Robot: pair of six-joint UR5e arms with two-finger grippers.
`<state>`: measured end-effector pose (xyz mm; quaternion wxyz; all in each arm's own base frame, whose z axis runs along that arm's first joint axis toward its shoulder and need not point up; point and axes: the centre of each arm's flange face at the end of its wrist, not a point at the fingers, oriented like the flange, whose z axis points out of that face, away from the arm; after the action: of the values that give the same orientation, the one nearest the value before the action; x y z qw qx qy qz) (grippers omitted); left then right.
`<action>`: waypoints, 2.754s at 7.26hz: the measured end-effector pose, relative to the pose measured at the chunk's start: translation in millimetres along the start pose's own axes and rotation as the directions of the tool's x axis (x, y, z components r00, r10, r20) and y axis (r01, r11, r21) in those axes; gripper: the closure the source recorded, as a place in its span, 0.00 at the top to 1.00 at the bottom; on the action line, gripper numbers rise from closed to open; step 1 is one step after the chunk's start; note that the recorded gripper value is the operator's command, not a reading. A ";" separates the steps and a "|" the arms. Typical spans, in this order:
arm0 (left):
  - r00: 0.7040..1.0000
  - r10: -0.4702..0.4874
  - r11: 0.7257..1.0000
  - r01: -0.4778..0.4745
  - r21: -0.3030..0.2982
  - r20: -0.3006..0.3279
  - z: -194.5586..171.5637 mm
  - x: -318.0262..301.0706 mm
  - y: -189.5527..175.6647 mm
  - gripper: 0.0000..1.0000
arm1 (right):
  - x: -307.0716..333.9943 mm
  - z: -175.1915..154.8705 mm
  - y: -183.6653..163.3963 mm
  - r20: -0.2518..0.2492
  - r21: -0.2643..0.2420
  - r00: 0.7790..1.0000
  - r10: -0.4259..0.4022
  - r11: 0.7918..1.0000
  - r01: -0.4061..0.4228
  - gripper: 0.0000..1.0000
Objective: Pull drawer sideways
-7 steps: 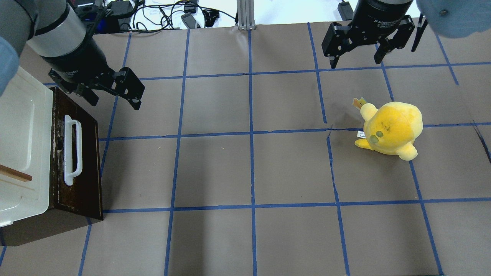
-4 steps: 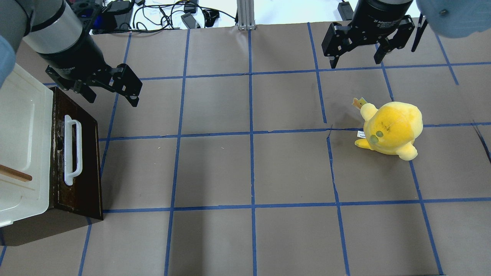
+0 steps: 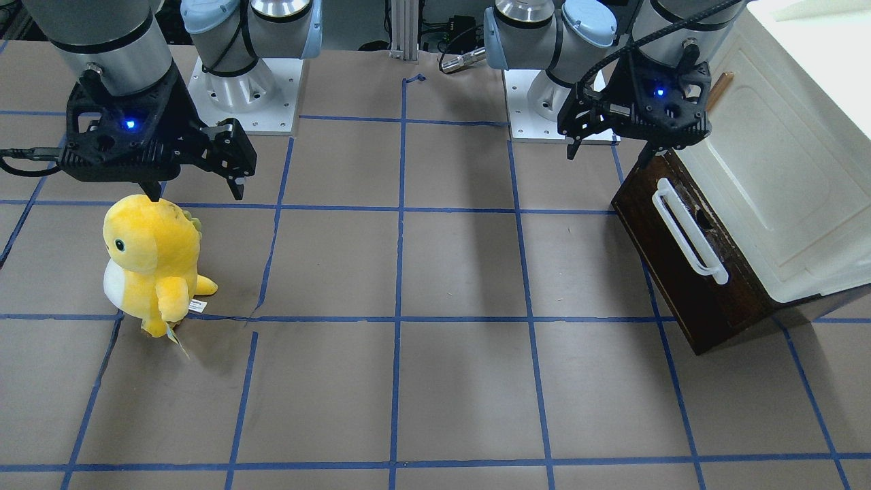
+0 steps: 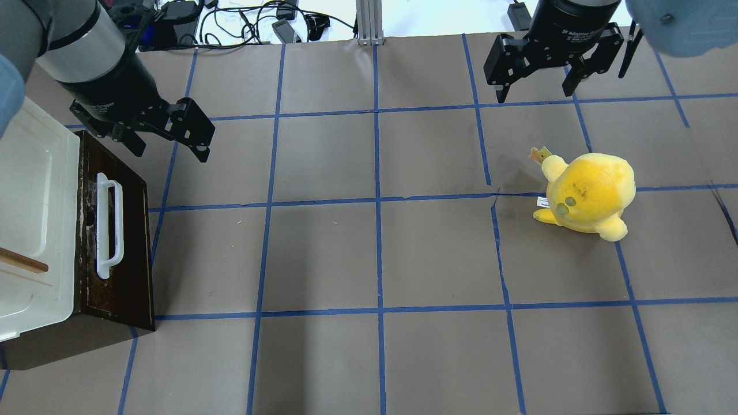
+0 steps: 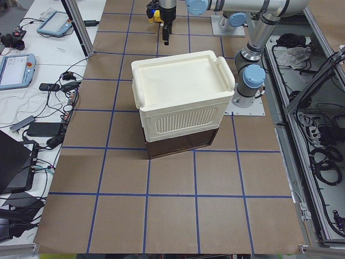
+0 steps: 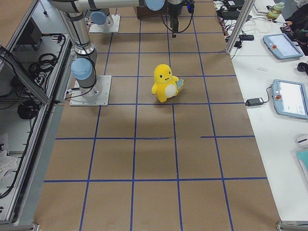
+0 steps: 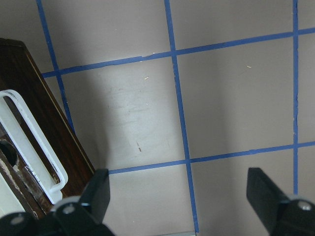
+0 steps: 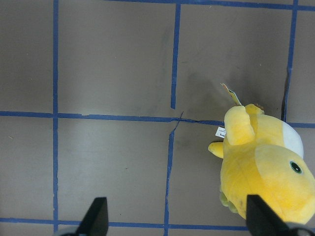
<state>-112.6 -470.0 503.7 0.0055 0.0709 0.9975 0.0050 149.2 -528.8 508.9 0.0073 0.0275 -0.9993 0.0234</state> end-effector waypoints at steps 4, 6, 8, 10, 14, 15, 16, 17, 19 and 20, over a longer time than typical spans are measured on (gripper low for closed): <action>1.000 -0.010 0.999 0.010 -0.034 0.000 13.4 -0.1 -3.0 1.00 | -0.1 0.0 0.0 0.001 0.000 1.000 0.000 1.000 0.000 1.00; 0.998 -0.059 0.998 0.059 -0.026 0.008 19.3 -0.9 -7.4 1.00 | -0.1 0.0 0.0 0.000 0.000 1.000 0.000 1.000 0.000 1.00; 0.994 -0.107 0.994 0.106 0.007 0.032 24.2 -3.4 -18.0 1.00 | -0.1 0.0 0.0 0.001 0.000 1.000 0.000 1.000 0.000 1.00; 0.977 -0.154 0.987 0.158 -0.019 0.146 44.4 6.1 -26.5 1.00 | 0.0 0.0 0.0 0.000 0.000 1.000 0.000 1.000 0.000 1.00; 0.878 -0.161 0.975 0.213 -0.068 0.451 119.1 12.5 -45.7 1.00 | 0.0 0.1 0.0 0.000 0.000 1.000 0.000 1.000 0.000 1.00; 0.842 -0.163 0.970 0.233 -0.074 0.514 138.7 7.3 -48.6 1.00 | 0.0 0.0 0.0 0.000 0.000 1.000 0.000 1.000 0.000 1.00; 0.805 -0.175 0.962 0.264 -0.077 0.567 158.8 3.0 -50.1 1.00 | 0.0 0.0 0.0 0.000 0.000 1.000 0.000 1.000 0.000 1.00; 0.771 -0.180 0.953 0.290 -0.085 0.610 179.2 -0.3 -49.2 1.00 | -0.1 0.0 0.0 0.001 0.000 1.000 0.000 1.000 0.000 1.00; 0.680 -0.206 0.936 0.347 -0.061 0.703 210.3 -9.0 -48.2 1.00 | -0.1 0.0 0.0 0.001 0.000 1.000 -0.001 1.000 0.001 1.00; 0.647 -0.209 0.931 0.361 -0.054 0.733 221.0 -13.5 -50.3 0.91 | -0.1 0.0 0.0 0.001 0.000 1.000 0.000 1.000 0.000 1.00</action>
<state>-103.7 -519.7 282.3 0.4009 -0.0924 0.9085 0.0736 149.4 -528.8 508.9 0.0068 0.0276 -0.9993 0.0233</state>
